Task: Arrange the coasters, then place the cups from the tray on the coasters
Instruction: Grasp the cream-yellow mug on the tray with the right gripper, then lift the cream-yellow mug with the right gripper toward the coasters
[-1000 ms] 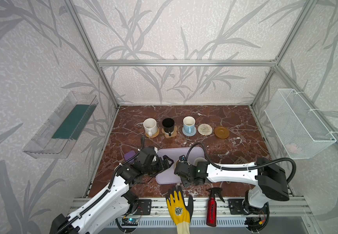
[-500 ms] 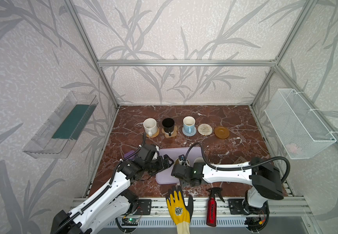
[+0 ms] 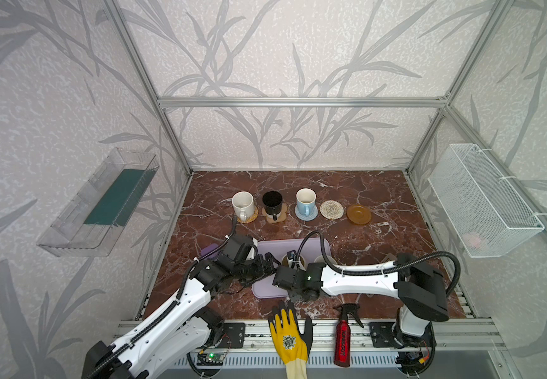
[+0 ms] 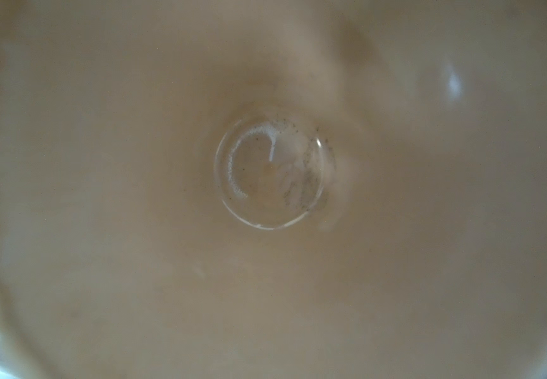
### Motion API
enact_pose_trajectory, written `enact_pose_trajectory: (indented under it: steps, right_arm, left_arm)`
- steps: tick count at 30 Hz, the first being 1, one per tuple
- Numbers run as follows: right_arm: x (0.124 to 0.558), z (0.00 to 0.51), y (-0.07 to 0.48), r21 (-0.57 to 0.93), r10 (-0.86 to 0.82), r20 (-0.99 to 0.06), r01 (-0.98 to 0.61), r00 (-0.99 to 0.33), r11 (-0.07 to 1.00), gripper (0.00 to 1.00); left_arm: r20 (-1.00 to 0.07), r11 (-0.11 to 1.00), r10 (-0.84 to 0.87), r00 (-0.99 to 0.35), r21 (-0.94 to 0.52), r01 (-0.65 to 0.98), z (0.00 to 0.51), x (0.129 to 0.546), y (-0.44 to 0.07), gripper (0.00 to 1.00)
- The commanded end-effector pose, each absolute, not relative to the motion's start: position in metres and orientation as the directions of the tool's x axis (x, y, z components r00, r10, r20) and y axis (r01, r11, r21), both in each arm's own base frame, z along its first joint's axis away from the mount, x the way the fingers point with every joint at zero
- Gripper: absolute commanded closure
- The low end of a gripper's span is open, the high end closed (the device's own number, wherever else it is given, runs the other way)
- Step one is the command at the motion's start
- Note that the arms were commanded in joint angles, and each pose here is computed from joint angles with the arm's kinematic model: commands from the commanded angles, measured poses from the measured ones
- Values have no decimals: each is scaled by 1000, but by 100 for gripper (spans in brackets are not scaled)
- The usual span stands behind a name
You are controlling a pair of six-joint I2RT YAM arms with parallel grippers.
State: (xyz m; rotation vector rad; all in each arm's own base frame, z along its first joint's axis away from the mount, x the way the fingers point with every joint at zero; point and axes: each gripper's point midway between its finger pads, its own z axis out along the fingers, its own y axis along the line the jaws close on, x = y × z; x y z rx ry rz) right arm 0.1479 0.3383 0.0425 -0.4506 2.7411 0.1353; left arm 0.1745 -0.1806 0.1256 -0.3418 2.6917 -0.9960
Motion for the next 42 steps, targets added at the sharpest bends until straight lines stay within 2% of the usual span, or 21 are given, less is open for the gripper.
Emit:
enact_pose_trajectory:
  steps: [1, 7, 15, 23, 30, 36, 42]
  right_arm:
    - [153, 56, 344, 47, -277, -401, -321, -873, 946, 87]
    - [153, 64, 344, 72, -267, -419, -325, -868, 943, 89]
    - [158, 93, 345, 96, -257, -481, -341, -838, 935, 100]
    - [162, 115, 343, 123, -237, -528, -349, -815, 929, 100]
    - [165, 136, 338, 148, -213, -568, -353, -795, 924, 100]
    - [167, 159, 337, 187, -181, -615, -364, -768, 912, 100]
    - [175, 179, 333, 225, -168, -636, -390, -753, 893, 100]
  left_arm:
    - [-149, 748, -301, -942, -650, -136, 124, 173, -178, 9]
    - [-150, 735, -309, -939, -664, -135, 129, 176, -181, 10]
    - [-162, 713, -326, -931, -689, -130, 141, 181, -184, 13]
    - [-127, 575, -375, -918, -809, -123, 177, 188, -203, 9]
    - [-159, 544, -416, -895, -833, -105, 207, 191, -199, 6]
    - [-158, 446, -438, -885, -893, -61, 241, 202, -211, 3]
    - [-239, 490, -452, -860, -872, -15, 260, 220, -212, 1]
